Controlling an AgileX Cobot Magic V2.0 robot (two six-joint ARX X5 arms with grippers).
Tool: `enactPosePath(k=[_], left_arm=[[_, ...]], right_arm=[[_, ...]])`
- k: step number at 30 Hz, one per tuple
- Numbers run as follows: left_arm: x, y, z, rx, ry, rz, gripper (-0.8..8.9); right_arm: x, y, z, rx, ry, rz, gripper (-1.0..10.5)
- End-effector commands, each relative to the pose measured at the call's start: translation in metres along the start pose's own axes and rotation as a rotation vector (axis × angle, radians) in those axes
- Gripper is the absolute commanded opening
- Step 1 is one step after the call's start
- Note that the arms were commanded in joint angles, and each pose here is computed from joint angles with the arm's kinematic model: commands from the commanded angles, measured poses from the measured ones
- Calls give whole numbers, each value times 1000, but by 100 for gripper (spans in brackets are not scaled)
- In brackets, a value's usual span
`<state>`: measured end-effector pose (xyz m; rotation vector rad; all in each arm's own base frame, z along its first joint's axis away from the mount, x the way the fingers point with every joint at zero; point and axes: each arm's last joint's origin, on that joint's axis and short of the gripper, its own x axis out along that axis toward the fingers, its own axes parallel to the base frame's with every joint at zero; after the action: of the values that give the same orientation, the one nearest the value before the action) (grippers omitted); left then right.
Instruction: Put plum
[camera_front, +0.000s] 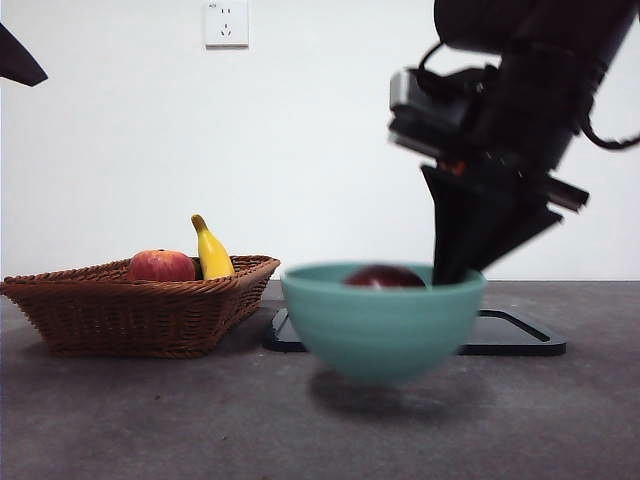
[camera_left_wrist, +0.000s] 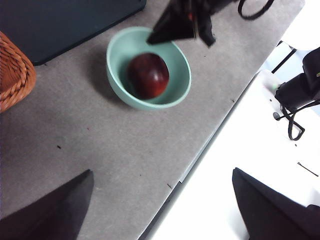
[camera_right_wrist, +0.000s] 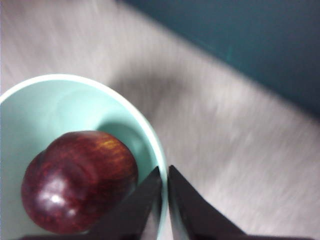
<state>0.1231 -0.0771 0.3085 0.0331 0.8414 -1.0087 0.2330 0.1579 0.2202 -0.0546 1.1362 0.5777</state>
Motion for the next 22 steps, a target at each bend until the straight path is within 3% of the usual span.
enactPosePath(k=[1, 12, 22], left_arm=[[-1, -1, 4, 27, -16, -9, 433], [-1, -1, 4, 27, -15, -9, 433], [-1, -1, 4, 27, -15, -9, 433]], right_arm=[[-9, -2, 13, 22, -44, -2, 12], [-32, -39, 59, 99, -137, -65, 11], [-14, -69, 98, 140, -122, -100, 11]])
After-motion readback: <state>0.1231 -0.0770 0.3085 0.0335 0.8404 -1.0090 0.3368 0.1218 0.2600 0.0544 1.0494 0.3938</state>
